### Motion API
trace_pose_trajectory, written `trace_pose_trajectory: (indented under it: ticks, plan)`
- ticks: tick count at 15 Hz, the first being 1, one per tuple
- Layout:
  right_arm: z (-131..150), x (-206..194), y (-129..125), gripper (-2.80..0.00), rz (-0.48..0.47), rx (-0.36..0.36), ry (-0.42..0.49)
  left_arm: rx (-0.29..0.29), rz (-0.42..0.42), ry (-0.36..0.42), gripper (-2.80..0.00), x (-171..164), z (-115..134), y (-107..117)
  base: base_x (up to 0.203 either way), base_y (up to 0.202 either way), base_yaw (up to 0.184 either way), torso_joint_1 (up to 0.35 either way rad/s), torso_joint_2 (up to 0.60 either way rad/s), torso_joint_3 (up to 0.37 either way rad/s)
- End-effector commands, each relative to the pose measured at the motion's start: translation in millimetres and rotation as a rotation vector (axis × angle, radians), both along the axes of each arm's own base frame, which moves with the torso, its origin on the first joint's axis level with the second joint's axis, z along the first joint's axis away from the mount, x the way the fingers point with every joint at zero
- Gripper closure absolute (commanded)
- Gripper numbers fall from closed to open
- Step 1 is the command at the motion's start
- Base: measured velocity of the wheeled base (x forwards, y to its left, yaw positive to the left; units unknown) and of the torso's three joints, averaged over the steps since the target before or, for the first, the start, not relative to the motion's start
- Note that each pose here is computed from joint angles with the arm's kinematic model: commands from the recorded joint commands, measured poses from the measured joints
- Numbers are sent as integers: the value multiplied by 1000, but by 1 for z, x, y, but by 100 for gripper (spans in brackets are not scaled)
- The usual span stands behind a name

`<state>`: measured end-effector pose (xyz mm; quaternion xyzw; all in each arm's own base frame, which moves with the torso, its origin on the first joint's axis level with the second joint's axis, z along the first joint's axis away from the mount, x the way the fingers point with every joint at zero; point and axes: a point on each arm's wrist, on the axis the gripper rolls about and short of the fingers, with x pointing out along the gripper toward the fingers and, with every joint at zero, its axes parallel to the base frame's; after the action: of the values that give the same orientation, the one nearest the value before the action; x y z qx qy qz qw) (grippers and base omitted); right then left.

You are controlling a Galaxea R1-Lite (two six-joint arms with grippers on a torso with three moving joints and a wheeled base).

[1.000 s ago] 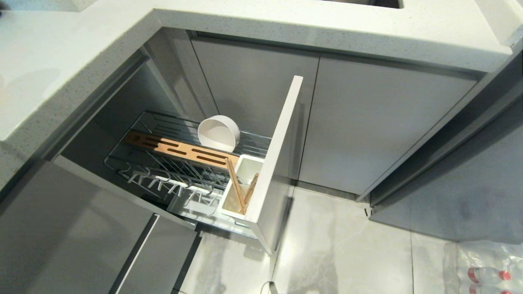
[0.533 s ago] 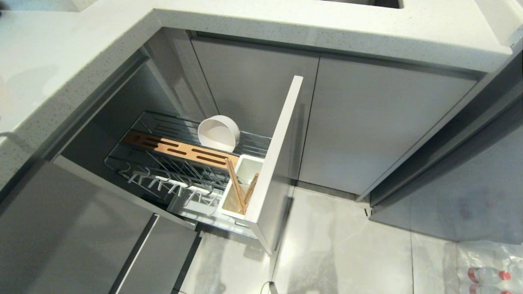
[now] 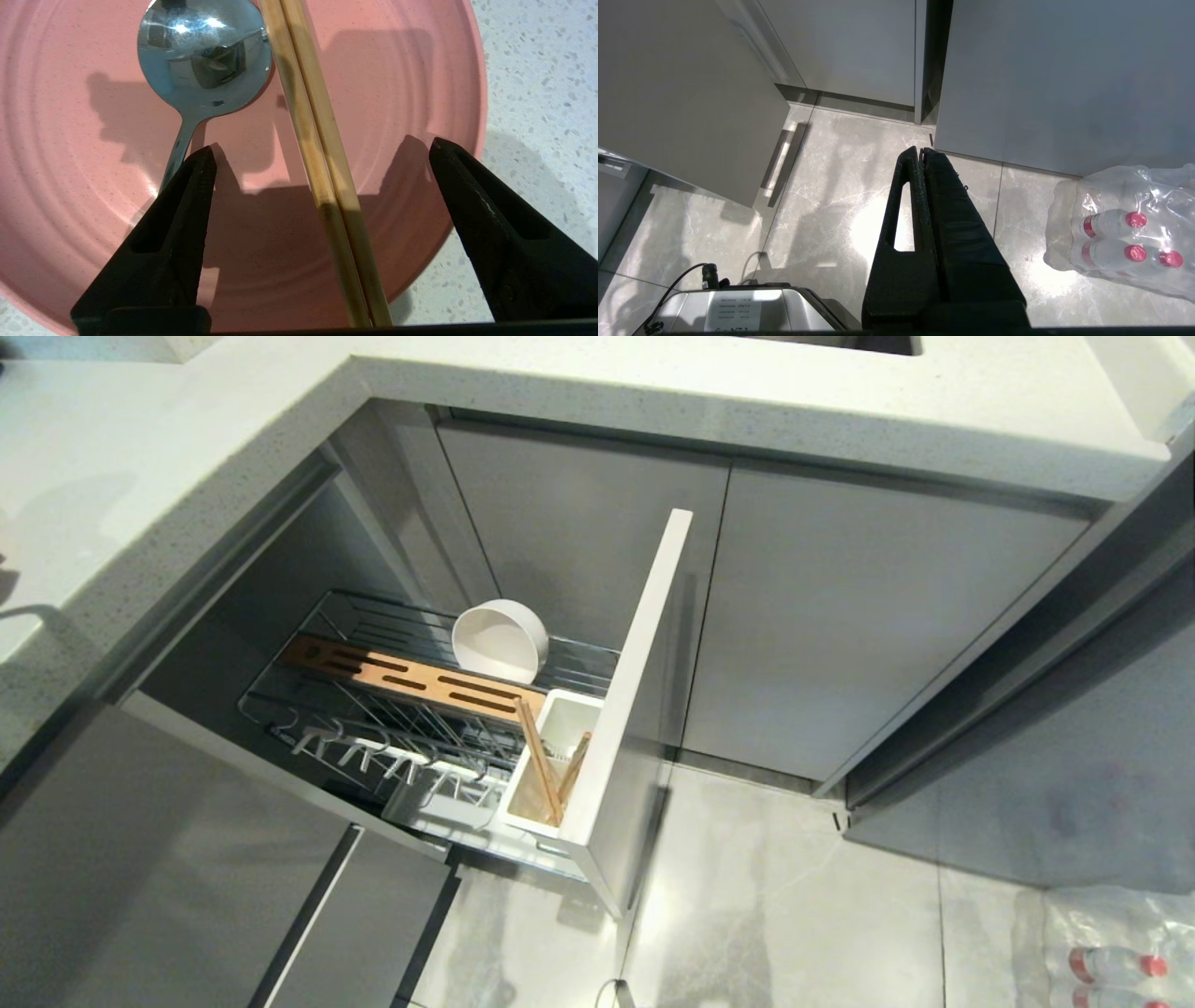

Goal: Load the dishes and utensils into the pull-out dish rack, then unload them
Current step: Pick up the chopsticks and place it in the cupboard

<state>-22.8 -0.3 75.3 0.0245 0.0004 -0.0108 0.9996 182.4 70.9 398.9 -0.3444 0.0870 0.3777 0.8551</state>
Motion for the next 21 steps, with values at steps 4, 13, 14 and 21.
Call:
trace_pose_trajectory:
  ticks: [4,13,14,21]
  plan:
    - [0,0,0,0,0,0,2,-10,3,20,0,5,-4,2,0,0,0,0,0,0]
    - [0,0,0,0,0,0,2,-8,2,13,0,2,-2,1,0,0,0,0,0,0]
    - [0,0,0,0,0,0,2,-8,2,11,0,1,-2,0,0,0,0,0,0,0]
    - [0,0,0,0,0,0,2,48,-27,-177,0,-51,27,-21,0,0,0,0,0,0]
